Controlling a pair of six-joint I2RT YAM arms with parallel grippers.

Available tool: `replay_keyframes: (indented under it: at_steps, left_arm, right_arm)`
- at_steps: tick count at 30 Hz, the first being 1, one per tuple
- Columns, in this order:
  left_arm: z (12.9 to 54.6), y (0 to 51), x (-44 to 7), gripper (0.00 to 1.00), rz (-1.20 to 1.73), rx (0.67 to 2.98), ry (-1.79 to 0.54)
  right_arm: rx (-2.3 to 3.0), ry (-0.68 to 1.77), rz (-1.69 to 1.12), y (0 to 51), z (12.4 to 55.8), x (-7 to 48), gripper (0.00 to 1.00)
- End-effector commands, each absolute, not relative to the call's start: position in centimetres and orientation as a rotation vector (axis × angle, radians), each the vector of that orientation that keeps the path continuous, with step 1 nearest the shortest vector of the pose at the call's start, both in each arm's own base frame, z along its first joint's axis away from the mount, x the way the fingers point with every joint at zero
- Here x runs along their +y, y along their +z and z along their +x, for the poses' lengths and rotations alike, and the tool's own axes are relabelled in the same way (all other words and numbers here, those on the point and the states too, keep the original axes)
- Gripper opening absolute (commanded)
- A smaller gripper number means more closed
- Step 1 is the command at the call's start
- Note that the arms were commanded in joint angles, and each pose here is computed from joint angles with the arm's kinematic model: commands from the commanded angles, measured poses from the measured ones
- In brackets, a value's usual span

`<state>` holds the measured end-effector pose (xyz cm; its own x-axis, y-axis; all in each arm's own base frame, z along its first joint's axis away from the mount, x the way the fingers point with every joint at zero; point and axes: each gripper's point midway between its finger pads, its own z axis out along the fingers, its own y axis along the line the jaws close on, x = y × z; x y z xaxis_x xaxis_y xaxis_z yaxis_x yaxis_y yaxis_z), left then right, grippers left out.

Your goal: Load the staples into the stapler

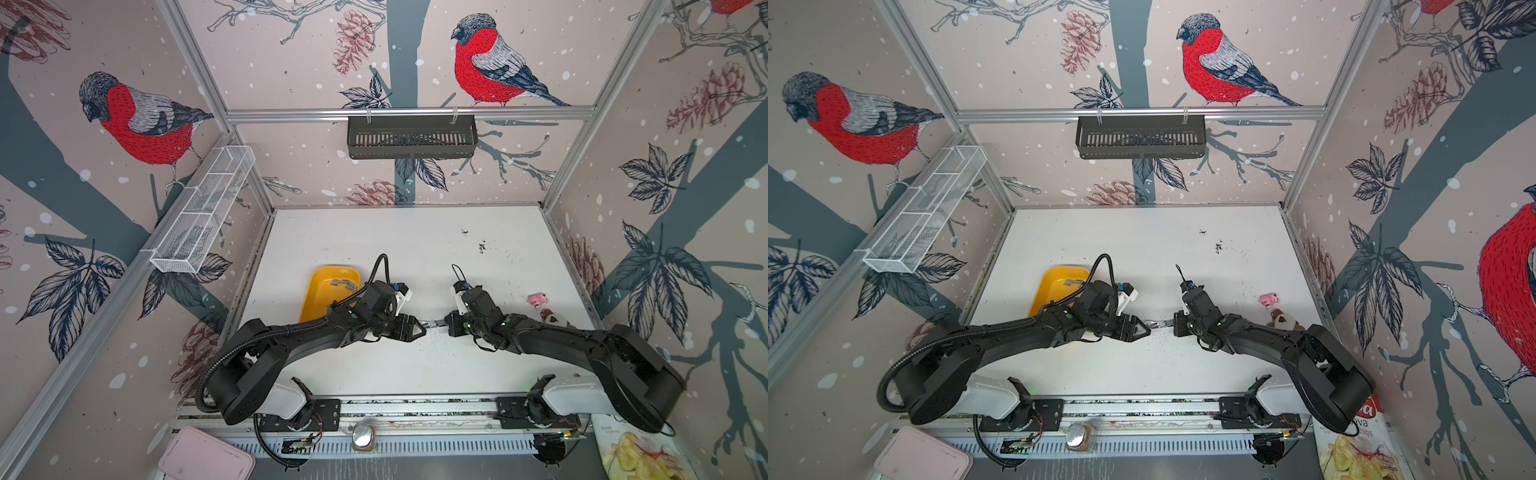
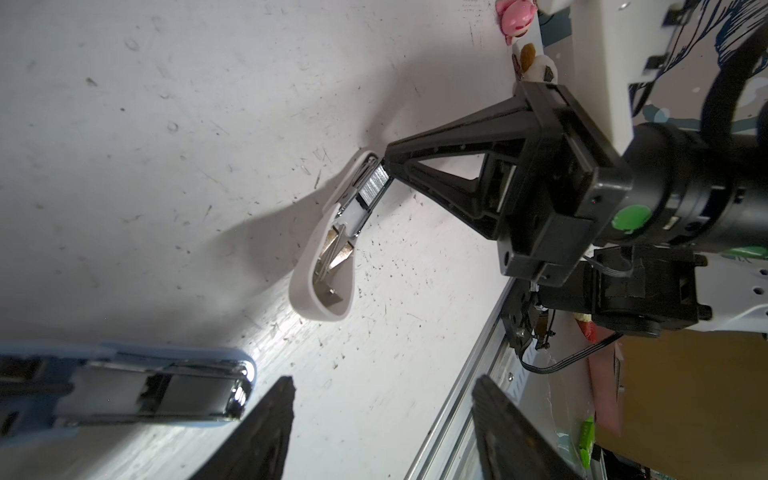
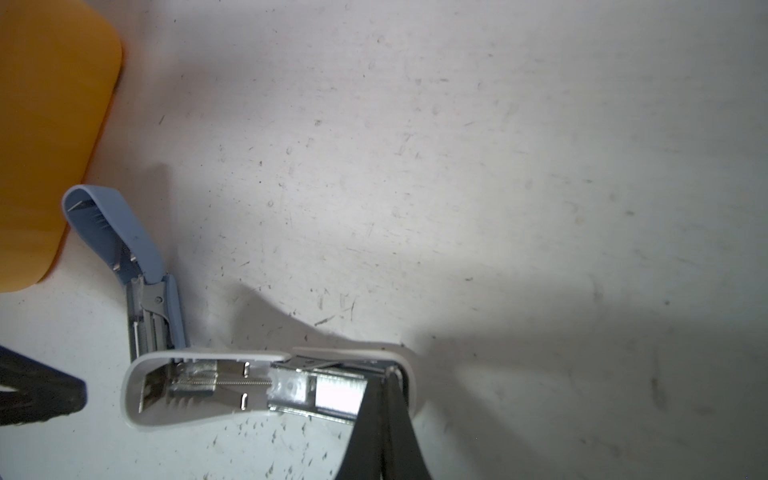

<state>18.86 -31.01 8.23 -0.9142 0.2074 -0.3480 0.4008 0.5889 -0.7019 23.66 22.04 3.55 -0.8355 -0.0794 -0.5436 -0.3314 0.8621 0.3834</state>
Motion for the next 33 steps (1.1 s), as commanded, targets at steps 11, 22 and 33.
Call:
replay_keyframes:
  at_steps: [11, 22, 33]
  left_arm:
    - [19.8, 7.1, -32.7, 0.69, 0.478, 2.627, -1.232]
    - [19.9, 8.1, -33.9, 0.65, 0.494, 2.58, -1.298]
    - [19.8, 9.6, -35.0, 0.58, 0.527, 2.512, -1.36]
  right_arm:
    - [2.48, 0.656, -0.294, 4.2, 23.9, 22.3, 0.05]
    - [2.487, 0.595, -0.332, 3.7, 23.7, 22.4, 0.05]
    - [2.481, 0.597, -0.345, 3.9, 23.5, 22.9, 0.05]
